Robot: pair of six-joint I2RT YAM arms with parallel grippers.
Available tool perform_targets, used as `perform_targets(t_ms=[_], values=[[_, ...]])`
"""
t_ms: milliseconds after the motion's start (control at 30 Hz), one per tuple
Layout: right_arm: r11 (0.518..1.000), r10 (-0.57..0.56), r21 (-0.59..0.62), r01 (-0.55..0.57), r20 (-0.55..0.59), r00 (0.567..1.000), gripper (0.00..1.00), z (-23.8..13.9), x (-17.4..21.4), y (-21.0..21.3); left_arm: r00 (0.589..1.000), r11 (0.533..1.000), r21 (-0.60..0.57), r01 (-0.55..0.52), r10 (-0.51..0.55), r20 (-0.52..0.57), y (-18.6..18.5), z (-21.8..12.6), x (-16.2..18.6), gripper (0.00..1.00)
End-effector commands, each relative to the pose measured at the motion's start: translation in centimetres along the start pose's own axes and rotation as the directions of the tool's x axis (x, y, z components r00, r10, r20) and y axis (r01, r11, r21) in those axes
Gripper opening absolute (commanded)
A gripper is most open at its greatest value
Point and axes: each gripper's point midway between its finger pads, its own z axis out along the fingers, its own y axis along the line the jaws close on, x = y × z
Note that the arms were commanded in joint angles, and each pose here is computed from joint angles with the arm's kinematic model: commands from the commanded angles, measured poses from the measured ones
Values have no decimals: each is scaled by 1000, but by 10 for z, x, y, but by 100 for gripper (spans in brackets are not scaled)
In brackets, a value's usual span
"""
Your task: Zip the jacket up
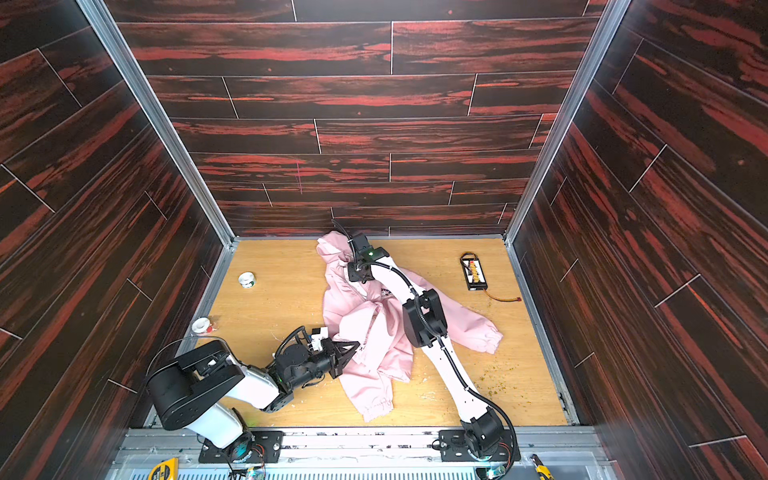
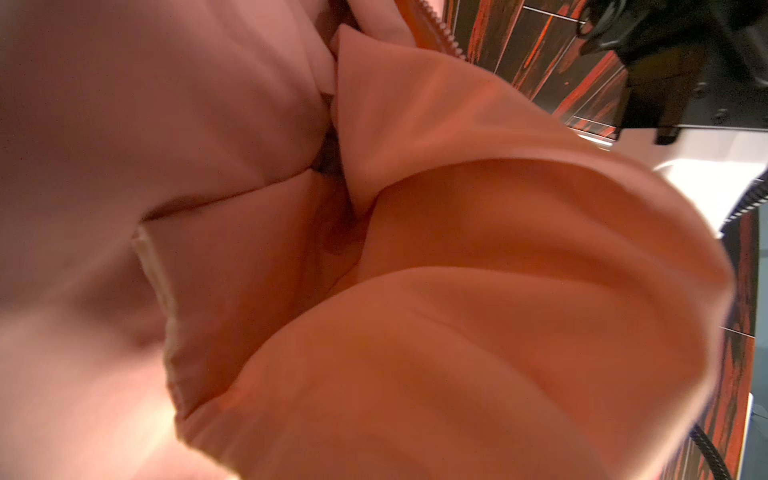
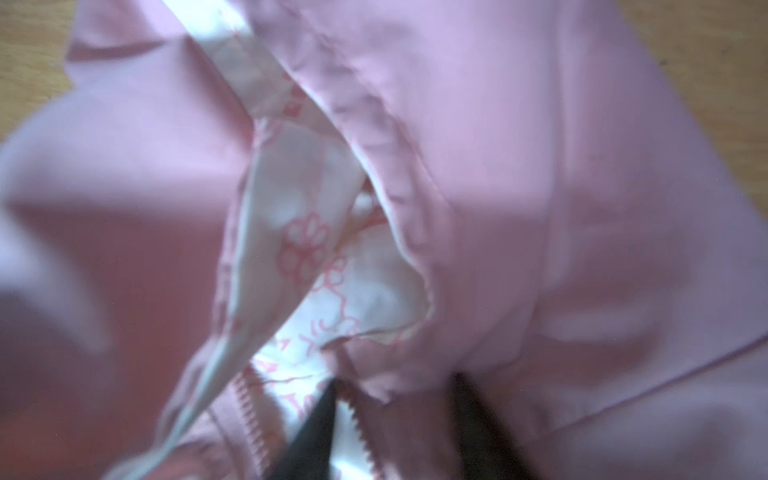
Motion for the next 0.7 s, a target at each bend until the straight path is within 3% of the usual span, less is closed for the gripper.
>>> perform_targets(t_ms=[0,133,267,433,667], values=[[992,116,-31,-120,-99,988,0,20,25,-20,1000,998,69,-10,10,7,-18,1,-1,0],[980,177,-94,-177,-2,984,0,-21,-12,-33,998,994,97,-40,35,47,-28,-3,-11,0],[968,223,-150,-202,142,964,0,-90,-56,-50,995,993,96,-65,57,82,-35,-7,-24,0],[936,330,-214,-278,267,905,0,-181,-94,-92,990,991,69,-114,108,88,-51,-7,-38,0],[854,487,-386,-349,356,798,0,-280,-110,-136,969,976,16,-219,215,121,-93,-19,-71,0]])
